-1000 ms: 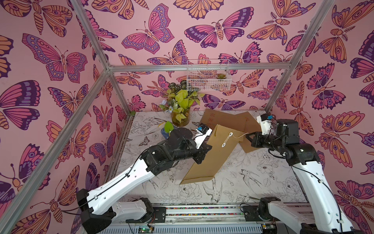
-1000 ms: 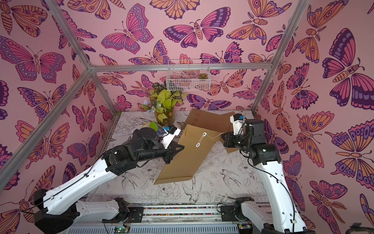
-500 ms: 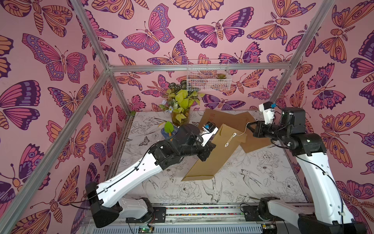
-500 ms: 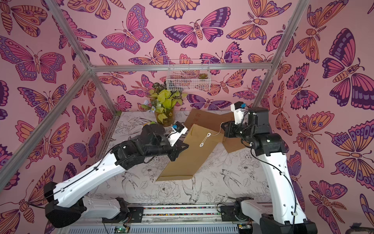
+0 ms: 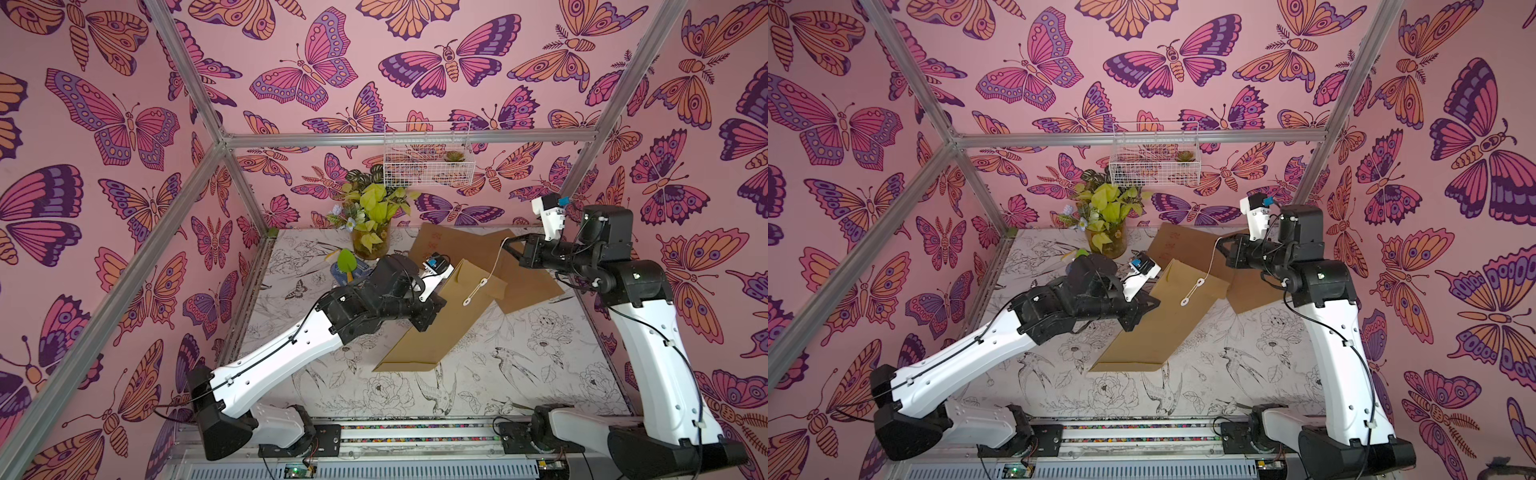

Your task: Open the file bag

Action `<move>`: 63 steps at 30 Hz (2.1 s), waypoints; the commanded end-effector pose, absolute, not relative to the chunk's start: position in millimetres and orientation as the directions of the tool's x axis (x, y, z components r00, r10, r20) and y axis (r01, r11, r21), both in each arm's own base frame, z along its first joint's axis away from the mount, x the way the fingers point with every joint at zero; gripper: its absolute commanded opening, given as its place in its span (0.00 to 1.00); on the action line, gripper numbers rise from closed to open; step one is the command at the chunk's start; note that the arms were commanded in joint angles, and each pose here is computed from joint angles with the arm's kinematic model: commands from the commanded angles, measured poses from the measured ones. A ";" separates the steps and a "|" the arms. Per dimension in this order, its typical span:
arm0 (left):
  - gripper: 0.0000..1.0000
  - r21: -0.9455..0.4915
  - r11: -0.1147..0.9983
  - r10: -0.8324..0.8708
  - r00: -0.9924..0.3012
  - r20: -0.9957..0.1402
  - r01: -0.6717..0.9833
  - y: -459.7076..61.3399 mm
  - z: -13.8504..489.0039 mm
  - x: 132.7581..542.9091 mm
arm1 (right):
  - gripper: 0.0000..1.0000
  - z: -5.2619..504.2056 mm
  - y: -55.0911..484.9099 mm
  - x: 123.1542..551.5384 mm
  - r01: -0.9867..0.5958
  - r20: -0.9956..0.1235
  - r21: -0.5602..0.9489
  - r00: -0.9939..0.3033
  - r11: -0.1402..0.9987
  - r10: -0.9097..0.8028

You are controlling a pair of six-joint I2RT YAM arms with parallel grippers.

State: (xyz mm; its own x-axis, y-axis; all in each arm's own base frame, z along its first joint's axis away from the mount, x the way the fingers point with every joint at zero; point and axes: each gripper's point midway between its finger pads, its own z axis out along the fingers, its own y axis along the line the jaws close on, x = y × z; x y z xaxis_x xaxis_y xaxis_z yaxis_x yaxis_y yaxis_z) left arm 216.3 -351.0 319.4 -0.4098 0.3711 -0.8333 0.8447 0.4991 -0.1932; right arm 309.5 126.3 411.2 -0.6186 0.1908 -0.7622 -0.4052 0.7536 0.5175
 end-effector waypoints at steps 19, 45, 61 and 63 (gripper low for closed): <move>0.01 -0.184 0.614 0.238 -0.402 -0.884 0.768 -362.6 333.6 251.2 | 0.00 455.8 160.2 284.5 -0.541 -0.754 0.616 -0.616 0.572 0.228; 0.01 -0.455 0.571 -0.169 -0.444 -0.880 0.683 -379.4 380.3 308.3 | 0.00 444.1 199.9 227.1 -0.628 -0.713 0.692 -0.673 0.357 0.198; 0.01 -0.498 0.553 -0.294 -0.403 -0.867 0.668 -362.6 416.6 330.9 | 0.00 392.4 191.5 205.8 -0.585 -0.690 0.688 -0.710 0.430 0.138; 0.01 -0.499 0.545 -0.301 -0.399 -0.866 0.673 -359.8 421.9 329.5 | 0.00 382.3 188.4 208.0 -0.568 -0.687 0.680 -0.714 0.464 0.132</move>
State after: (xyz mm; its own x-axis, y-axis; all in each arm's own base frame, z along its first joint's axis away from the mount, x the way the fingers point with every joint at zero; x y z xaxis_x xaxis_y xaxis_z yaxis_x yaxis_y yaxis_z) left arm 334.2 -365.9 382.4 -0.4512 -0.2288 -0.8626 0.6345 0.5975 -0.4904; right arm 207.2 192.6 399.2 -0.7128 0.1548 -0.6841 -0.5845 0.4081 0.7013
